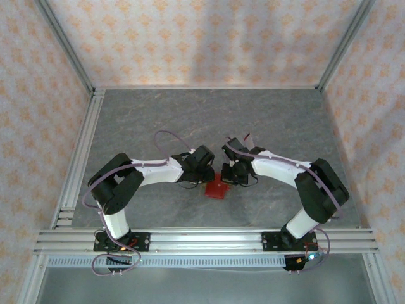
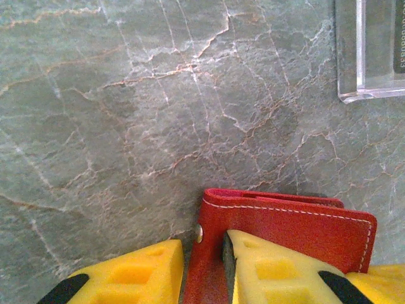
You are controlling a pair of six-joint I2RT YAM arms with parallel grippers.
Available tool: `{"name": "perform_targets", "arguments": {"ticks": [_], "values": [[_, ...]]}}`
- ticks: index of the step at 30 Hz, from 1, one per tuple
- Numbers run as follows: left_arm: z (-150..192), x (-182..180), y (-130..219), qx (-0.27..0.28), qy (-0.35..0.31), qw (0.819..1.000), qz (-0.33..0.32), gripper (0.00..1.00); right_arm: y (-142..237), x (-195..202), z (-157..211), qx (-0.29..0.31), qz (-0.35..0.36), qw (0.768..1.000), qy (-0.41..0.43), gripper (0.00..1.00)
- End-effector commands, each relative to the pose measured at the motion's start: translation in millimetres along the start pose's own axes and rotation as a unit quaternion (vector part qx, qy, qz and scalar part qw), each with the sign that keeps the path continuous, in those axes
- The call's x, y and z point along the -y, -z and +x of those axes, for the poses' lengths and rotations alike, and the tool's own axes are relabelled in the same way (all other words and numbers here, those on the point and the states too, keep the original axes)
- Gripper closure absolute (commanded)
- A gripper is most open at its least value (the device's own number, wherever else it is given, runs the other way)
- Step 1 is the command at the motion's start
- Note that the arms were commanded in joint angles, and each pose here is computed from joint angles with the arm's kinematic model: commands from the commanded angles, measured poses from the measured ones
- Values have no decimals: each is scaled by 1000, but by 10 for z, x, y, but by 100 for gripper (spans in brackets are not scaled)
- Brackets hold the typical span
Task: Put the credit cards into the card holder
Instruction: Open the card holder at the center of the table.
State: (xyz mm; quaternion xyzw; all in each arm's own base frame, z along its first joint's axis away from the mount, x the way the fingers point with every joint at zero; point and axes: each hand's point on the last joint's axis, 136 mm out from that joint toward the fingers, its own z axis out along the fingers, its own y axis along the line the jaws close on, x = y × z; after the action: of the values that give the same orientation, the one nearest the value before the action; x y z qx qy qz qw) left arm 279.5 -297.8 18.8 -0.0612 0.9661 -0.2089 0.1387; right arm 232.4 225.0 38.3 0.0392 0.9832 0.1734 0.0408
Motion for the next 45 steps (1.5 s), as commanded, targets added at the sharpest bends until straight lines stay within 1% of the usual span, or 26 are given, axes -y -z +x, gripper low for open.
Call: {"name": "perform_targets", "arguments": {"ticks": [1, 9, 17, 20, 25, 30, 32, 37, 39, 41, 45], "values": [[540, -346, -140, -97, -2, 994, -55, 74, 178, -272, -119, 21, -46, 999, 18, 100], [494, -81, -130, -99, -10, 995, -21, 74, 334, -456, -131, 27, -89, 995, 18, 100], [456, 77, -33, -96, 3, 995, 18, 73, 321, -573, -98, 15, -125, 992, 12, 100], [420, 42, 35, -89, 12, 996, 16, 73, 300, -622, -107, 11, -137, 991, 8, 100], [376, -64, 155, -74, 26, 997, 9, 73, 270, -693, -134, 5, -148, 989, 7, 90], [386, -148, 202, -71, 37, 997, 6, 73, 201, -702, -142, -3, -147, 989, 4, 85], [377, -179, 225, -67, 42, 997, 6, 73, 167, -690, -141, -6, -144, 990, 2, 81], [351, -328, 324, -57, 61, 997, -6, 73, 112, -635, -126, -11, -131, 991, -1, 78], [345, -392, 358, -54, 67, 996, -9, 73, 123, -649, -131, -10, -134, 991, 0, 78], [341, -433, 381, -55, 72, 996, -9, 73, 136, -672, -136, -10, -136, 991, 2, 81], [330, -514, 439, -52, 77, 996, -12, 73, 158, -680, -150, -8, -131, 991, 6, 92]]}}
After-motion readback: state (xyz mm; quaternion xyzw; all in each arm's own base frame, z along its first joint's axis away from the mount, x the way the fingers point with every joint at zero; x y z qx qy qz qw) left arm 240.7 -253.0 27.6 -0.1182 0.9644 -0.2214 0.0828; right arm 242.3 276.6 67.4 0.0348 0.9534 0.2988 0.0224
